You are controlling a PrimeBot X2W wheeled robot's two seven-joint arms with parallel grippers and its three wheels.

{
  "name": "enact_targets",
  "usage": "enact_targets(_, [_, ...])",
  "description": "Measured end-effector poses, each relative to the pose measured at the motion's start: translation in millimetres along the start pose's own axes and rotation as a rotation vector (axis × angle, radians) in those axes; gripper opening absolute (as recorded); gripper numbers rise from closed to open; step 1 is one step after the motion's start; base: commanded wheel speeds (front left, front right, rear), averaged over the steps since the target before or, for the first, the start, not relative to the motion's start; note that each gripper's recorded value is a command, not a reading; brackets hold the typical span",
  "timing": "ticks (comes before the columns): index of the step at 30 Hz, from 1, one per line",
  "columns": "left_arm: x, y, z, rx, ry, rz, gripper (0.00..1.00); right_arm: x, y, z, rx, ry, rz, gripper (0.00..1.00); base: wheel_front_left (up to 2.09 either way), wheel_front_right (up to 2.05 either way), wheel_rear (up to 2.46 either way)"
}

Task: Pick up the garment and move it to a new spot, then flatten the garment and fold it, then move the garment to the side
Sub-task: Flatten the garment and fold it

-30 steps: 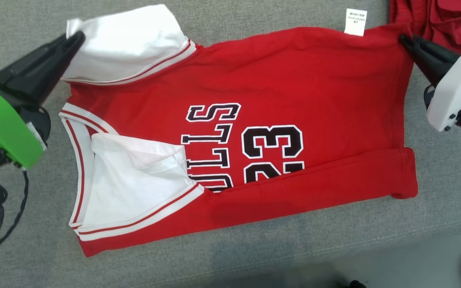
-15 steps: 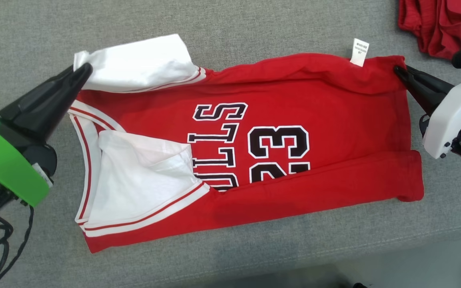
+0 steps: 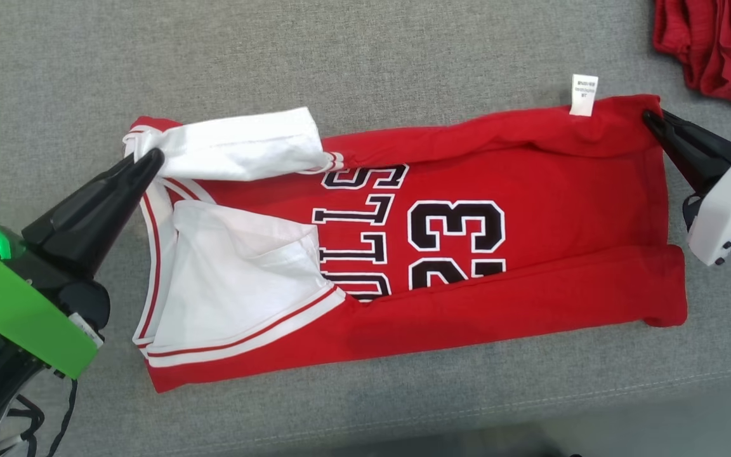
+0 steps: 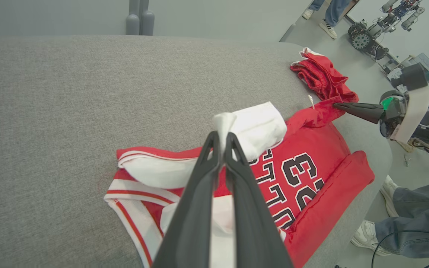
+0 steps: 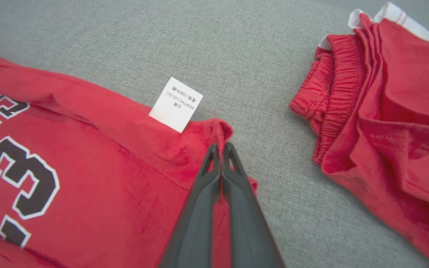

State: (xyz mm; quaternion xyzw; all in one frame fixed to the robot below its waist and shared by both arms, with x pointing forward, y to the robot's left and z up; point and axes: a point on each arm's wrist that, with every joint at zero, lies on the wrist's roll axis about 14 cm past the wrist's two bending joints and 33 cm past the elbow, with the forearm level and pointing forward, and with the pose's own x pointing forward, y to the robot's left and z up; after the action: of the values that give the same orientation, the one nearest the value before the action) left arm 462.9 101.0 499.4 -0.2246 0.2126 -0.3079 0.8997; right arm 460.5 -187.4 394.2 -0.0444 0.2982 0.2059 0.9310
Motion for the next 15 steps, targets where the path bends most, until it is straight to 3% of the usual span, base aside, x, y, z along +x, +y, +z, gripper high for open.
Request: enact_targets(15, [-20,-6,-34,-0.113,0.04,0.035,0.0,-12,-2,-10,-0.08,0.017,0.004,0.0,0.0,0.0,0.0])
